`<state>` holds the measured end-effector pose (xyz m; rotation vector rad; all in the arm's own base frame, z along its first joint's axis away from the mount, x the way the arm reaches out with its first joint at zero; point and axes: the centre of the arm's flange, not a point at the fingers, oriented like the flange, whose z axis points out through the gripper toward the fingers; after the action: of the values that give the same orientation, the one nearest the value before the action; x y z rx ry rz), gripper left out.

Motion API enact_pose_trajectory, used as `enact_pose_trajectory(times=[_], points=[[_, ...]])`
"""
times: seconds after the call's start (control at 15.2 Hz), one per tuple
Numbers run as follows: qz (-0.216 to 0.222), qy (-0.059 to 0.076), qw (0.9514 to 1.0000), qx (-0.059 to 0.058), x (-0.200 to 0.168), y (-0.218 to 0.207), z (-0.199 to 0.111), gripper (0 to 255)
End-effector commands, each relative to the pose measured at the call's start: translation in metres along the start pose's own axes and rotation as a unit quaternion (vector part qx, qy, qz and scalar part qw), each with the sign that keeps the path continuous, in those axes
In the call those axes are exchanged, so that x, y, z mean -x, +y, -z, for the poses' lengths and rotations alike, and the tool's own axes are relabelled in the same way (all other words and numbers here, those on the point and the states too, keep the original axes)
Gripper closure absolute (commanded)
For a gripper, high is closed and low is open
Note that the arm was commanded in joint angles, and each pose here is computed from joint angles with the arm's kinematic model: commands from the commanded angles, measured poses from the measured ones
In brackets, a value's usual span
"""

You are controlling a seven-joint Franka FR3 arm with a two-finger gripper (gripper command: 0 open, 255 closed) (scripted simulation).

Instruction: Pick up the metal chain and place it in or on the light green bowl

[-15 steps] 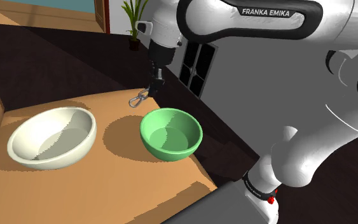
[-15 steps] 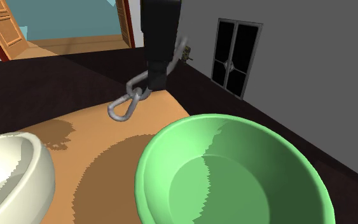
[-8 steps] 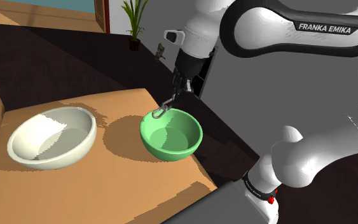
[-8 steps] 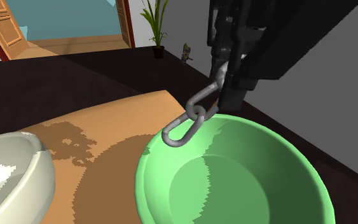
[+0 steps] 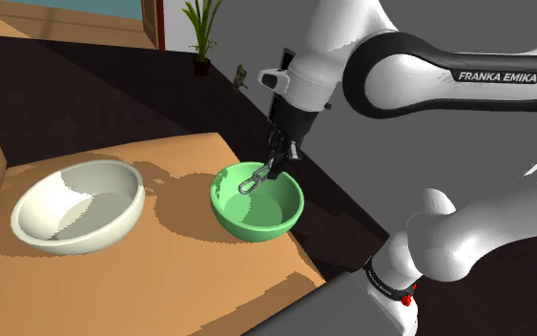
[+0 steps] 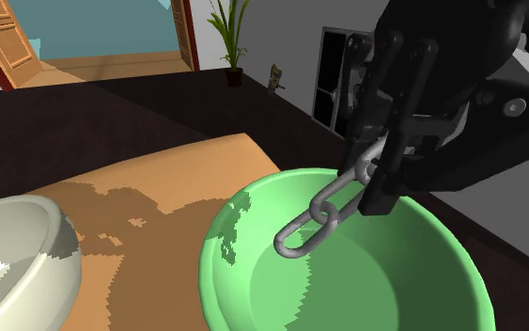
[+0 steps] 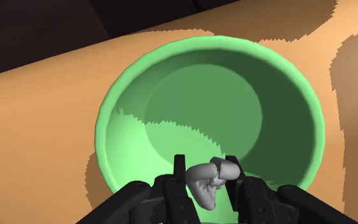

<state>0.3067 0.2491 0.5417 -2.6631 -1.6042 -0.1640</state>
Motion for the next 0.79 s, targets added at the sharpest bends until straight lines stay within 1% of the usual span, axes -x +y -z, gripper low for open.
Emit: enact_pose_trajectory(times=[0.0,0.4,0.73], points=[[0.000,0.000,1.0000,0.000,0.000,0.000,-0.011,255],[0.000,0.000,1.0000,0.000,0.004,-0.001,-0.042,255],[0.000,0.000,1.0000,0.000,0.004,-0.001,-0.042,255]])
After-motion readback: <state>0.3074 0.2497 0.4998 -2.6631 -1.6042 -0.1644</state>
